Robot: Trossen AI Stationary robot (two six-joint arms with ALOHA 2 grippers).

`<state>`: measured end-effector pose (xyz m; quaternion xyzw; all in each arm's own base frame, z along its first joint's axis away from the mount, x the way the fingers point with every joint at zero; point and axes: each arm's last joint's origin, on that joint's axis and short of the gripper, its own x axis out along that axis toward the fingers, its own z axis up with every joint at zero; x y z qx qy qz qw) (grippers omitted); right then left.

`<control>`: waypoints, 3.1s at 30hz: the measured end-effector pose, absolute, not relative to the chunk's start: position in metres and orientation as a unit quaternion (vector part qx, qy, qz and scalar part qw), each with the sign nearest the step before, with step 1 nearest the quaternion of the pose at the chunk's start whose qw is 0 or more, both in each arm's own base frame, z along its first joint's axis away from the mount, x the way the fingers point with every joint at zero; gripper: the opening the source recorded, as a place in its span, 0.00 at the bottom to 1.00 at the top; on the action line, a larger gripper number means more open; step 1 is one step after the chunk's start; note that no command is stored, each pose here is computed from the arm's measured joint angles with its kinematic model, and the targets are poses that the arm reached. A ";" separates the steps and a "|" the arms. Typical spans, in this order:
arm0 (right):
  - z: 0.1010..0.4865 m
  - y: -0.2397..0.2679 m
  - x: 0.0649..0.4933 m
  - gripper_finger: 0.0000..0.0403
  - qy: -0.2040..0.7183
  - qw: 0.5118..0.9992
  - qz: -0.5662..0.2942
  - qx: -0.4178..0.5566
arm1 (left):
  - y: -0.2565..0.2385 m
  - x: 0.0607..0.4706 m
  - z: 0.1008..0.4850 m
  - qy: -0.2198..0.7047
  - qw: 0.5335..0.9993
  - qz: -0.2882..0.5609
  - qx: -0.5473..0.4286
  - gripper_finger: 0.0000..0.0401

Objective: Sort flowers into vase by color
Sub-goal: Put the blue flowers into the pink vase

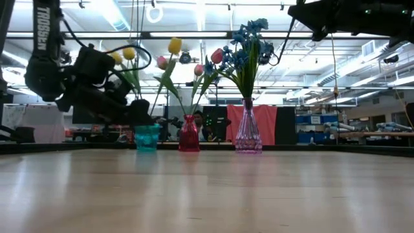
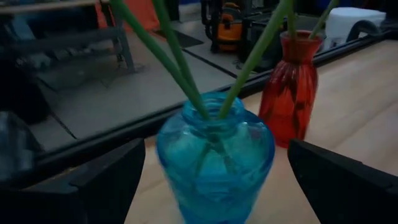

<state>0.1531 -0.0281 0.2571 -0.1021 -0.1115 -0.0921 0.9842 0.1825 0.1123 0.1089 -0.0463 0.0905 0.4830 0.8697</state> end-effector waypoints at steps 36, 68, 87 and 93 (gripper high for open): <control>0.257 -0.028 0.153 0.09 -0.113 0.984 -0.089 -0.102 | 0.027 0.339 0.117 0.045 0.960 0.275 0.009 1.00; 0.254 -0.026 0.154 0.09 -0.093 0.982 -0.066 -0.154 | 0.102 0.440 0.079 0.052 0.951 0.302 -0.032 0.92; 0.240 -0.023 0.149 0.09 -0.021 0.997 -0.012 -0.068 | 0.057 0.437 0.081 0.089 0.990 0.107 -0.007 0.74; 0.239 -0.014 0.162 0.09 -0.037 0.996 0.040 -0.069 | 0.048 0.417 0.089 0.103 0.992 0.075 -0.013 0.73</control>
